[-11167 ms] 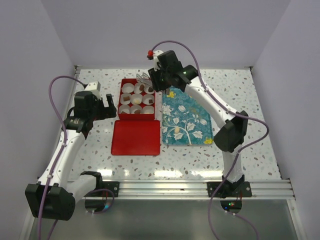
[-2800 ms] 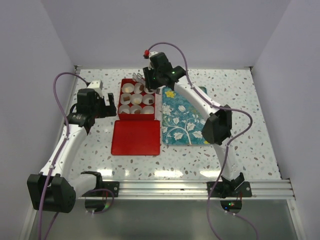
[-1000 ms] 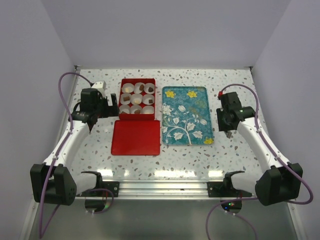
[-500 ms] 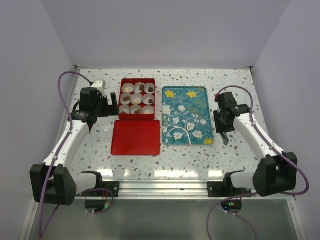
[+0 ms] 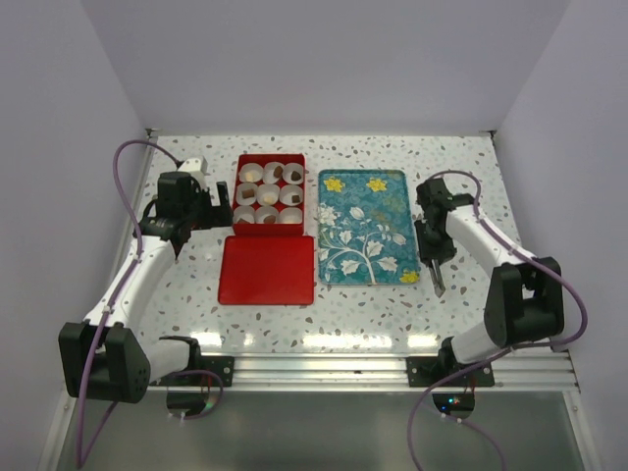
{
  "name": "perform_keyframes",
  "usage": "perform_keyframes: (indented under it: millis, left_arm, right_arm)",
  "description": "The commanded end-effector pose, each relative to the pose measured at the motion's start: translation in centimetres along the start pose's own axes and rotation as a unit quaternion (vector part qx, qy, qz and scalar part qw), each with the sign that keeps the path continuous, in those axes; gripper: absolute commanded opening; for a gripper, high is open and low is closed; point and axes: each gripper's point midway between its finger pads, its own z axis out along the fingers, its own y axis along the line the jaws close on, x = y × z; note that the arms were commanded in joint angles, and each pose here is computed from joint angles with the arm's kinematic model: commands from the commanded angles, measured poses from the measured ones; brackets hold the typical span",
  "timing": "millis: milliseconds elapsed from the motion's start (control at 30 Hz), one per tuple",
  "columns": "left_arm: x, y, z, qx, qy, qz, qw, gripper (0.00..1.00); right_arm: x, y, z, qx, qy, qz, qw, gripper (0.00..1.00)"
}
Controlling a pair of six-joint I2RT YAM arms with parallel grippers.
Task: Pack the chocolate
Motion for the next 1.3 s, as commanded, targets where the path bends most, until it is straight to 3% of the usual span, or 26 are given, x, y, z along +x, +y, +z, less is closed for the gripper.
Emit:
perform_keyframes:
  millis: [0, 533, 1000, 1267]
  left_arm:
    - [-2.8, -0.1, -0.8, -0.002, -0.041, 0.009, 0.999, 1.0]
    - [-2.5, 0.7, -1.8, -0.024, -0.041, 0.012, 0.999, 1.0]
    - [-3.0, 1.0, -2.1, -0.03, -0.047, 0.01, 0.998, 1.0]
    - [-3.0, 1.1, -2.1, -0.031, -0.046, 0.011, 0.998, 1.0]
  right_arm:
    - [-1.9, -0.7, -0.4, 0.014, -0.012, 0.027, 0.999, 0.35]
    - [-6.5, -1.5, 5.4, 0.019, 0.004, 0.076, 0.997, 0.35]
    - [-12.3, -3.8, 8.0, 0.035, -0.028, 0.098, 0.994, 0.36]
    - [-15.1, -4.6, 8.6, 0.046, -0.058, 0.1, 0.992, 0.43]
